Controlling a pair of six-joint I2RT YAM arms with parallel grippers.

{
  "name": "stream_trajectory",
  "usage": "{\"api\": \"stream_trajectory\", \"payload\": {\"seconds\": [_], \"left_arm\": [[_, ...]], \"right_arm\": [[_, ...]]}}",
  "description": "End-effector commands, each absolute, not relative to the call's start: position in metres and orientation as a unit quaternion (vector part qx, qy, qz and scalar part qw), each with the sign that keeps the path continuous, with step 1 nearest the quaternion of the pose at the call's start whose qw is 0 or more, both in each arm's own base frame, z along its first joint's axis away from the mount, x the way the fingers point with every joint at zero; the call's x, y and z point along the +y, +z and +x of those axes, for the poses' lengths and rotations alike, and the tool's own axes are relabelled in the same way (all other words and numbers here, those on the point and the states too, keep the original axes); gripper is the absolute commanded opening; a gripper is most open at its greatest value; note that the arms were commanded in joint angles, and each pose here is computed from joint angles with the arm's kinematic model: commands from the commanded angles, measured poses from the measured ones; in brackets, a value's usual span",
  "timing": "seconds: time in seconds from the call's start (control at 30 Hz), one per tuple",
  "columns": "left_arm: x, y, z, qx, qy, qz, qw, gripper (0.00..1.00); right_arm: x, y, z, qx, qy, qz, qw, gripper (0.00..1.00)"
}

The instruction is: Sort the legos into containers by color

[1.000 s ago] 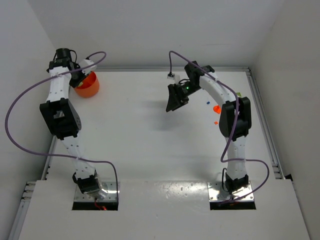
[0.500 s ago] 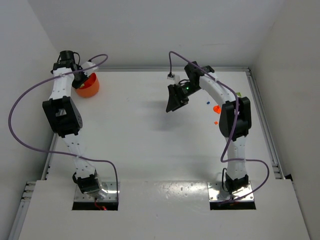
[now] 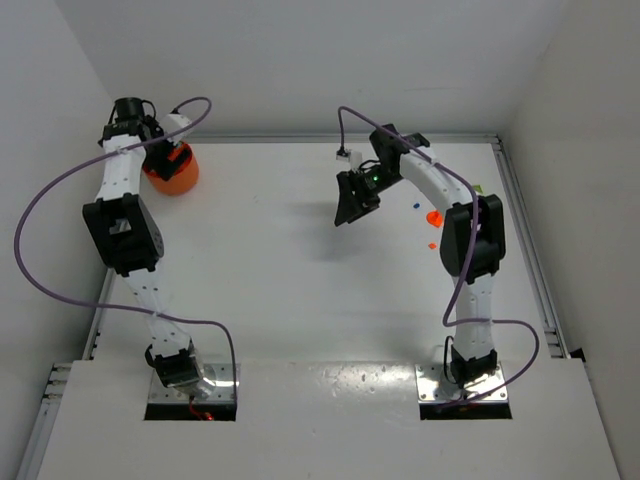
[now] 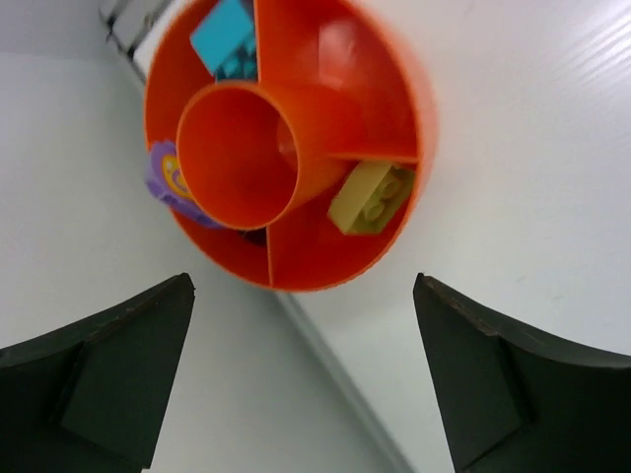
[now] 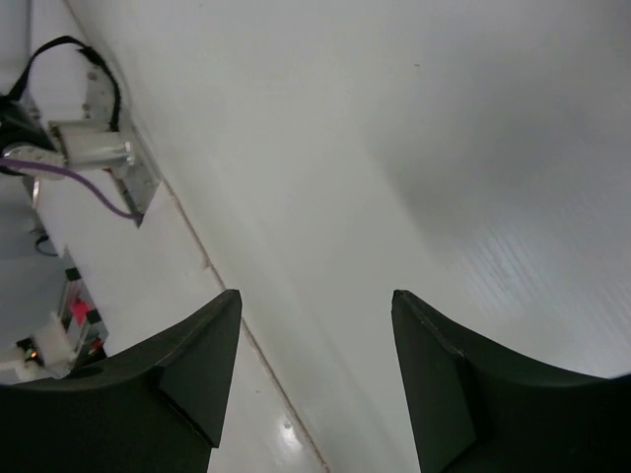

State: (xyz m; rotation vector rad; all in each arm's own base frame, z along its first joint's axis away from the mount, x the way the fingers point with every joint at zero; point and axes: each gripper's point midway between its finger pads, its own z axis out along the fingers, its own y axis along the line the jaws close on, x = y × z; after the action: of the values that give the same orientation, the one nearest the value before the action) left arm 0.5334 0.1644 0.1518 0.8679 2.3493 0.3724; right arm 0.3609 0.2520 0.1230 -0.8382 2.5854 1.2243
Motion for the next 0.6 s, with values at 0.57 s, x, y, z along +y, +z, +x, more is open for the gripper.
{"api": "stream_trajectory", "payload": {"seconds": [0.57], "left_arm": [[-0.056, 0.332, 0.41, 0.768, -0.233, 0.281, 0.527, 1.0]], "right_arm": [[0.03, 0.154, 0.548, 0.916, 0.047, -0.202, 0.343, 0.55]]}}
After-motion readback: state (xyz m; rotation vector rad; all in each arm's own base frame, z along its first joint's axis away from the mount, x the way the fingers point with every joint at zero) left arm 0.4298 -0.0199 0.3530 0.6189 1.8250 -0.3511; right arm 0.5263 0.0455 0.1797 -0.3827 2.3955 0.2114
